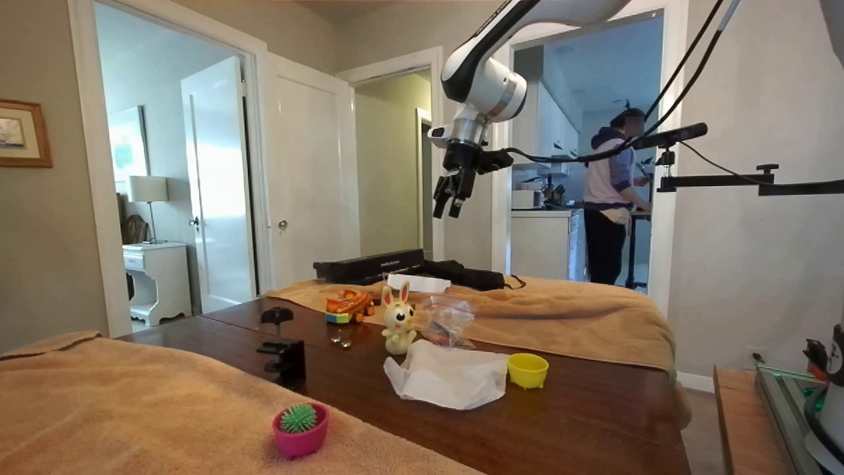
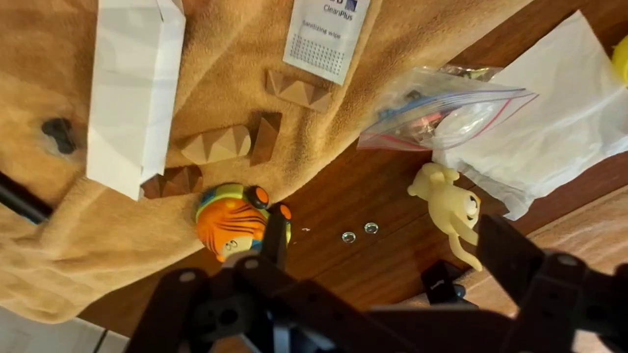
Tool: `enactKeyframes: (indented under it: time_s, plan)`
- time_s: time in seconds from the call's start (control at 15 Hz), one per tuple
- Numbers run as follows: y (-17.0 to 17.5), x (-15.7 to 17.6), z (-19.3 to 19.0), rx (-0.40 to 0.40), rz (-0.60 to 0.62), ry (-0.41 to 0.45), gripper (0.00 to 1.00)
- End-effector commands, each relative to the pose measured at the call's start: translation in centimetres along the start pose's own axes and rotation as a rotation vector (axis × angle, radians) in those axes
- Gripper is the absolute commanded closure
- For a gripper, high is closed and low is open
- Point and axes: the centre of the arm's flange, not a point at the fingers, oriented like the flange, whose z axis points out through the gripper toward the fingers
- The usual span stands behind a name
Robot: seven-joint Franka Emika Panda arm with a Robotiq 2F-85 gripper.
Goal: Move the toy car to the left then forward
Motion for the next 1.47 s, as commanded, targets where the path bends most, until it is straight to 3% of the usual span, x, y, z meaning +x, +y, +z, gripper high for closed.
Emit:
enactKeyframes:
  time_s: [0.0, 0.27, 0.6, 1.07, 1.4]
  plan:
    - [3.9, 3.9, 2.5, 0.058, -0.179, -0.05, 0.0]
    - [5.3, 6.9, 5.2, 0.082, -0.31, -0.102, 0.0]
    - [5.2, 8.0, 4.6, 0.076, -0.414, -0.111, 0.0]
    - [4.6, 7.5, 4.7, 0.061, -0.39, -0.082, 0.0]
    - [7.6, 8.8, 6.8, 0.042, -0.501, -0.072, 0.0]
